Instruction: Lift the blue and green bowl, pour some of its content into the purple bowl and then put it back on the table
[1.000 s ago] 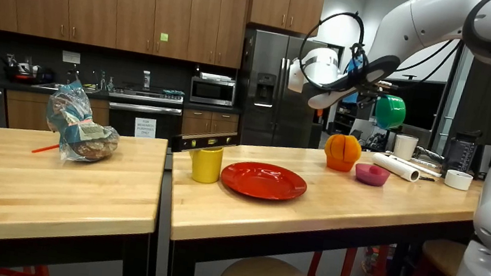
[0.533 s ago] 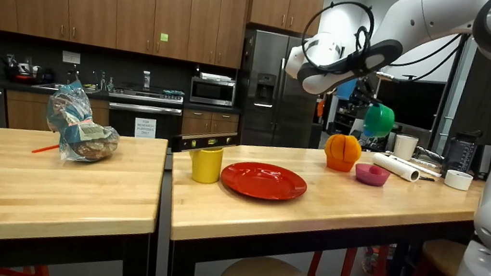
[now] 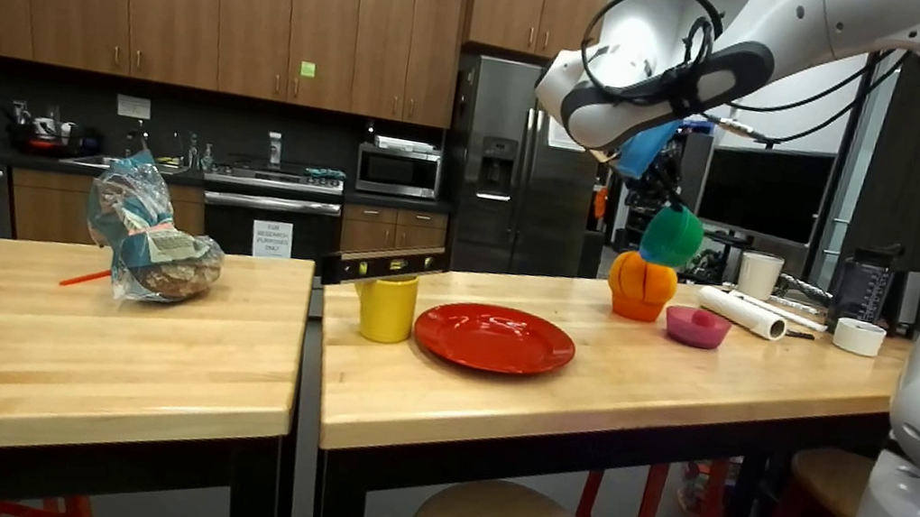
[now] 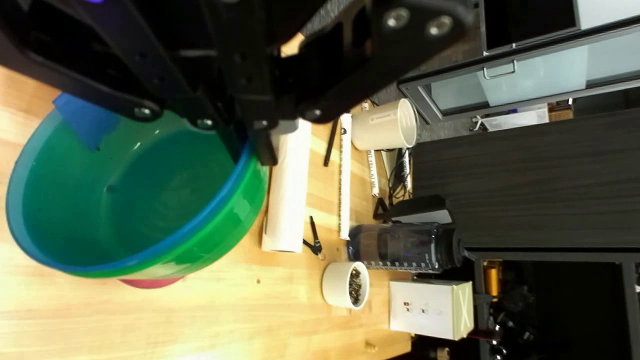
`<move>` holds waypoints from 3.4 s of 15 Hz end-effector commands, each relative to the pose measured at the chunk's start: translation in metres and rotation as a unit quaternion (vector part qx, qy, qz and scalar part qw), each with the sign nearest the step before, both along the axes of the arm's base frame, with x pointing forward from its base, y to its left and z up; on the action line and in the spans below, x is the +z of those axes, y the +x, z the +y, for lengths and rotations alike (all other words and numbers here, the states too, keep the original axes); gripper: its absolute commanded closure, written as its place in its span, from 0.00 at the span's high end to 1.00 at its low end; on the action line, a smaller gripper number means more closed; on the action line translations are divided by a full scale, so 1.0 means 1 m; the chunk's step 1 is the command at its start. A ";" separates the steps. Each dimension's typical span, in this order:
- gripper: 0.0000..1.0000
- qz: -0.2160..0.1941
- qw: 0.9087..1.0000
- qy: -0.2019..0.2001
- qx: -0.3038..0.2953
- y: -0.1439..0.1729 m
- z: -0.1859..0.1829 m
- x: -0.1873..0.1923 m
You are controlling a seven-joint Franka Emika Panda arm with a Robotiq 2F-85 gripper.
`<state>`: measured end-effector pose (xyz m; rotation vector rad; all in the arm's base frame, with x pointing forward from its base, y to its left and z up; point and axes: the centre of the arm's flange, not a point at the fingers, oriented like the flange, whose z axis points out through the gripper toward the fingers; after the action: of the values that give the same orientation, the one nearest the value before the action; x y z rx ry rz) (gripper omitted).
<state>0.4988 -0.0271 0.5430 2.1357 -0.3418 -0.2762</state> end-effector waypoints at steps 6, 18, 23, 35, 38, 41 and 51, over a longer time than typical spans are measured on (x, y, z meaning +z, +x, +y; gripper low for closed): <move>0.02 -0.087 0.987 0.131 0.039 -0.010 0.019 -0.001; 0.02 -0.184 0.935 0.301 0.018 -0.028 -0.003 -0.036; 0.02 -0.207 0.915 0.346 0.005 -0.038 -0.014 -0.048; 0.02 -0.257 0.875 0.410 -0.010 -0.044 -0.020 -0.099; 0.02 -0.260 0.870 0.418 -0.021 -0.047 -0.021 -0.106; 0.02 -0.262 0.867 0.423 -0.029 -0.050 -0.023 -0.112; 0.76 -0.261 0.879 0.399 -0.018 -0.060 -0.020 -0.091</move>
<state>0.4524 -0.0493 0.4341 3.0416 -0.7008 0.1771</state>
